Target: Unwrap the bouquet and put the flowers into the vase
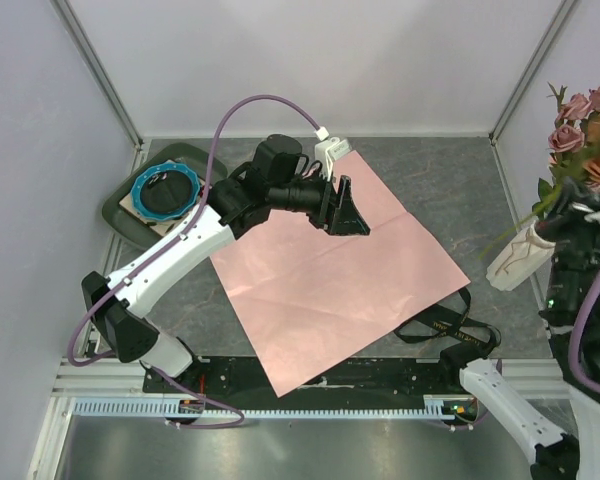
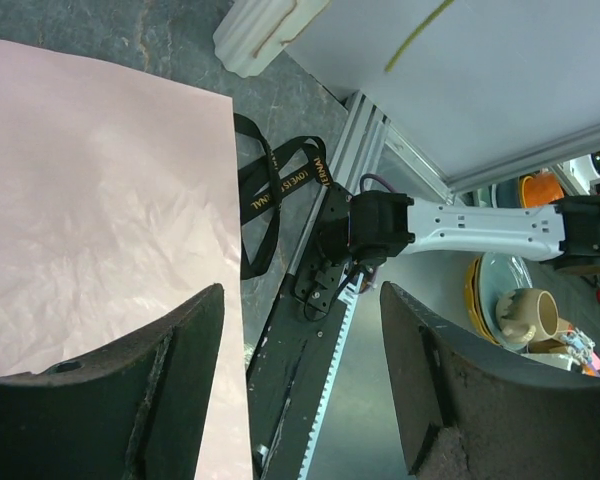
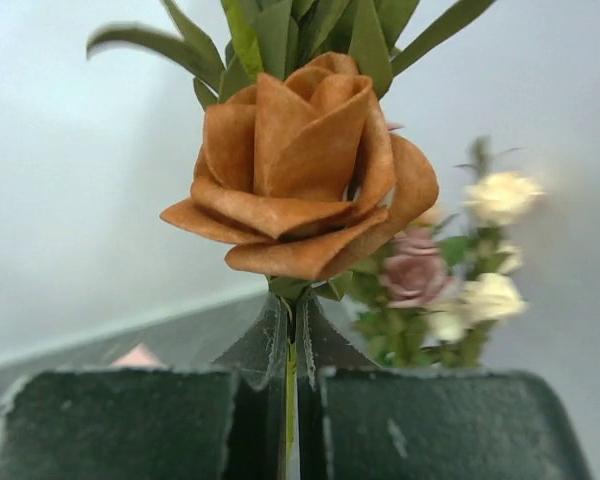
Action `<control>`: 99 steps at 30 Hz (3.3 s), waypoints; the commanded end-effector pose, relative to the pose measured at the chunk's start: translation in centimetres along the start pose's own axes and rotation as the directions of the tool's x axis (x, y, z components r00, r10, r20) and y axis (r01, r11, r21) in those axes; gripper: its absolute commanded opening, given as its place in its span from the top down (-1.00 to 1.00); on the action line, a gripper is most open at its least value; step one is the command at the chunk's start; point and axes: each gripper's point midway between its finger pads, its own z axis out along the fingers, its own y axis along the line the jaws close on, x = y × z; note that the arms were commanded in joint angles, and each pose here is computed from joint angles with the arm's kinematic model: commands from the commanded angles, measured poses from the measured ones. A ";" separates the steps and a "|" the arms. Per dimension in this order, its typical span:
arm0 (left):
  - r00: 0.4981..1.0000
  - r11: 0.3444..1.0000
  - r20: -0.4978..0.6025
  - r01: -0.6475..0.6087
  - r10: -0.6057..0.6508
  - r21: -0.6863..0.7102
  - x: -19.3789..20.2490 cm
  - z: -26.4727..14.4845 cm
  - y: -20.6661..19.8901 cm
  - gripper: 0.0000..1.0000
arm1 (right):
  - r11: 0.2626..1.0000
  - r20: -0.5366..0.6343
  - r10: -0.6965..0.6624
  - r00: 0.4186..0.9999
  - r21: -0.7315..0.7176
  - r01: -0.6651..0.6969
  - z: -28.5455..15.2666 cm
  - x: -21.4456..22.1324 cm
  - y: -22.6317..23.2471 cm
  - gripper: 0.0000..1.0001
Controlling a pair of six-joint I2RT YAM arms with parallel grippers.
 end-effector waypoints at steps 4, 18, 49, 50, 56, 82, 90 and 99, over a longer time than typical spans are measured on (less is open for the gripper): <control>0.999 0.999 0.025 -0.036 0.035 0.036 -0.6 -0.7 -1.0 -0.41 | 0.896 0.085 -0.227 0.970 0.408 0.174 1.4 2.1 -5.7 1.00; 1.000 0.999 0.001 -0.017 0.017 0.031 -0.2 -0.2 0.2 -0.42 | 0.837 0.191 -0.394 0.899 0.478 0.265 3.9 -1.1 -4.4 1.00; 1.000 0.998 -0.015 0.005 -0.004 0.061 0.3 0.3 0.3 -0.43 | 0.792 0.152 -0.314 0.937 0.587 0.170 4.5 10.3 -9.7 1.00; 1.000 0.998 -0.012 0.003 -0.002 0.061 0.2 0.2 0.3 -0.43 | 0.787 0.154 -0.297 0.942 0.598 0.150 4.3 11.0 -9.9 1.00; 1.000 0.998 -0.020 0.013 -0.011 0.063 0.4 0.4 0.4 -0.43 | 0.718 0.094 -0.217 0.972 0.689 0.094 2.8 15.8 -12.0 1.00; 1.000 1.000 -0.011 0.003 -0.003 0.012 0.3 0.5 1.5 -0.43 | 0.804 -0.383 0.421 0.823 0.577 -0.143 -2.9 26.3 -6.1 -0.96; 1.000 0.997 -0.015 -0.004 0.003 -0.071 0.5 1.0 3.5 -0.43 | 0.907 -0.647 0.419 0.637 0.337 -0.254 -6.0 30.8 -0.1 -0.96; 0.994 0.992 0.101 -0.035 0.048 -0.123 2.1 -0.3 4.8 -0.47 | 0.932 -0.746 0.245 0.620 0.004 -0.364 -4.8 28.8 5.4 -0.96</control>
